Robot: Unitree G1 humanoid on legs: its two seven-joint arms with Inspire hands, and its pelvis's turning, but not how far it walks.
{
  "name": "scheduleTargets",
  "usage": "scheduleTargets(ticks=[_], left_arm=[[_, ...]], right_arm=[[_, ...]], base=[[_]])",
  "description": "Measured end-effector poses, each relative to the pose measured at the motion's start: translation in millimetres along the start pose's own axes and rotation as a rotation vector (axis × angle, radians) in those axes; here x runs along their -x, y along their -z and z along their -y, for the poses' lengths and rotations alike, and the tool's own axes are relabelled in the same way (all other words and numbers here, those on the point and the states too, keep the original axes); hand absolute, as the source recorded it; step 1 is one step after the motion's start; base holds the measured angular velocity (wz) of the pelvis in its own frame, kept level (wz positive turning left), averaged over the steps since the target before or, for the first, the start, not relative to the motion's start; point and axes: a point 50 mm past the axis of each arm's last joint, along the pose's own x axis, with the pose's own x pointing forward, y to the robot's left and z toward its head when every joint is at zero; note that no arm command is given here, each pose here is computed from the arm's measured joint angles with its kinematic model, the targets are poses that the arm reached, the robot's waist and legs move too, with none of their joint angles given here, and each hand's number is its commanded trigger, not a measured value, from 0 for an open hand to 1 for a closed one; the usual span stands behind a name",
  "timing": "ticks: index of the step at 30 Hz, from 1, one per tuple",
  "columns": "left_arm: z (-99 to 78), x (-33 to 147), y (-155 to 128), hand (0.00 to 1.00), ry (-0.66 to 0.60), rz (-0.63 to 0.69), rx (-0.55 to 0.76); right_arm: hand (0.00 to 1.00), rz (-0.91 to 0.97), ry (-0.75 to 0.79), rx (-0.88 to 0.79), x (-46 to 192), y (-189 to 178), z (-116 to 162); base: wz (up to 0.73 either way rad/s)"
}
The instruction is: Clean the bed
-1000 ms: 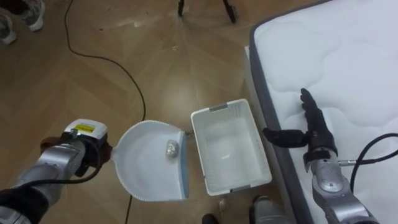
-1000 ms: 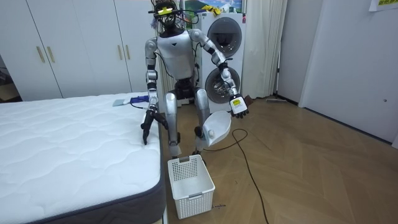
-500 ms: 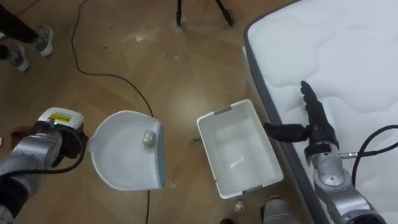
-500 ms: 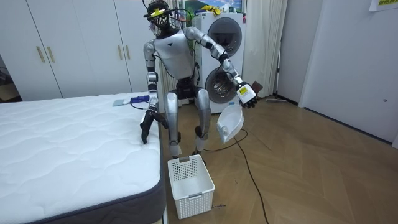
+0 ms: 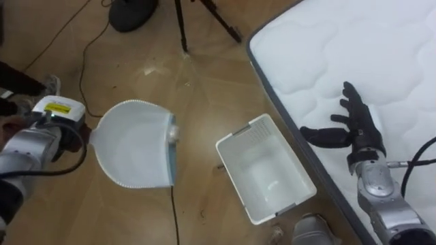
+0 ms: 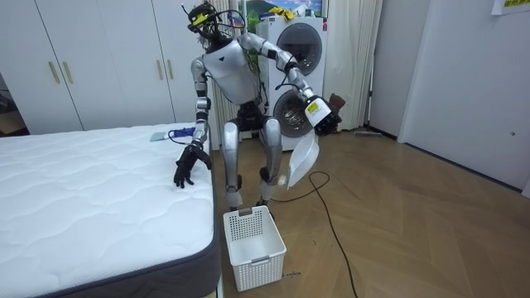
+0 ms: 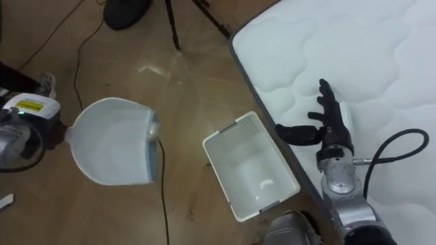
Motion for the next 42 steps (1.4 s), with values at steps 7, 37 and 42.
scheduleTargets(ticks=[7,37,42], left_arm=[[-20.0,2.5,-10,1.00,-0.092,0.046,-0.014],[-69.2,4.5,-46,1.00,-0.196,0.176,-0.207],[-65.8,8.6,-58,1.00,-0.186,0.261,-0.086]], right_arm=[[0.00,0.005,-0.020,-0.008,-2,-1,5],[0.00,-0.001,0.014,-0.006,-9,-4,9],[0.00,-0.020,0.025,-0.021,-4,3,13]], base=[[-0.06],[-0.03],[-0.31]])
